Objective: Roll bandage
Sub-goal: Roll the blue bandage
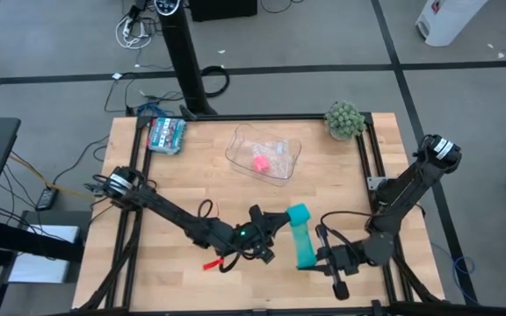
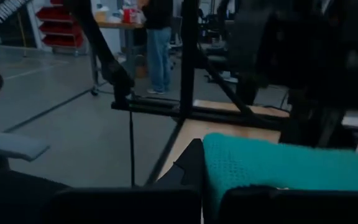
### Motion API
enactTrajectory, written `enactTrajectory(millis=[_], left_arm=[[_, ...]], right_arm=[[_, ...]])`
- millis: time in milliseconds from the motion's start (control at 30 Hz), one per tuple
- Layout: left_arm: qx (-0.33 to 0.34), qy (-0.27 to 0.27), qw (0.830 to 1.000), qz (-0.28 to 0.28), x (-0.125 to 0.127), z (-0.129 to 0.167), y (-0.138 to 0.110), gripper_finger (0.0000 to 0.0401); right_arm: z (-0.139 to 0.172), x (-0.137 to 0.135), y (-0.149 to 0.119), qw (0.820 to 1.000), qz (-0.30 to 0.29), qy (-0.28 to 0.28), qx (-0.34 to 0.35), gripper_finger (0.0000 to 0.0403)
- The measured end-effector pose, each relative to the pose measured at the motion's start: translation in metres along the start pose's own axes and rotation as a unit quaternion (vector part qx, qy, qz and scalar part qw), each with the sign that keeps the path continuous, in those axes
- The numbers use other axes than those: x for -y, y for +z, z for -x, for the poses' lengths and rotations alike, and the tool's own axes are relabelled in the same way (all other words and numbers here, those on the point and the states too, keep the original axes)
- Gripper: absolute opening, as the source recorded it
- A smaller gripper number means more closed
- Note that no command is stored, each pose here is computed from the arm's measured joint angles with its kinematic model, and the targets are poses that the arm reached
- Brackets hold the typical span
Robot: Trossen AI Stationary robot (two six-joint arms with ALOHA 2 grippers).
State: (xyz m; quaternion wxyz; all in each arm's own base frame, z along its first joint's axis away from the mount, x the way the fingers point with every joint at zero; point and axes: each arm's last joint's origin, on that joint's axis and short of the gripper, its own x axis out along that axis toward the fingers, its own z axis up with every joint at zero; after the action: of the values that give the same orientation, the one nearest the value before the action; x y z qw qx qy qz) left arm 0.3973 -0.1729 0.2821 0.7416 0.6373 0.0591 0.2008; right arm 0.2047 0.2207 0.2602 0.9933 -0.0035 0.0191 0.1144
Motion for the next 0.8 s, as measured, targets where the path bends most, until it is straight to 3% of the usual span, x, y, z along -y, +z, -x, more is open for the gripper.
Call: enactTrajectory(millis=[233, 467, 800], left_arm=[[0.023, -0.041, 0.999, 0.021, 0.01, 0.009, 0.009, 0.0009], [0.052, -0.079, 0.993, 0.067, 0.017, 0.019, 0.018, 0.0009], [0.115, -0.106, 0.983, 0.092, 0.028, 0.04, 0.038, 0.0008]], right_arm=[[0.0, -0.01, 0.033, 0.999, 0.018, 0.011, 0.033, 0.0], [-0.002, 0.008, 0.05, 0.998, 0.02, -0.017, 0.059, 0.0007], [-0.021, 0.045, 0.052, 0.994, -0.031, -0.082, 0.063, 0.0104]])
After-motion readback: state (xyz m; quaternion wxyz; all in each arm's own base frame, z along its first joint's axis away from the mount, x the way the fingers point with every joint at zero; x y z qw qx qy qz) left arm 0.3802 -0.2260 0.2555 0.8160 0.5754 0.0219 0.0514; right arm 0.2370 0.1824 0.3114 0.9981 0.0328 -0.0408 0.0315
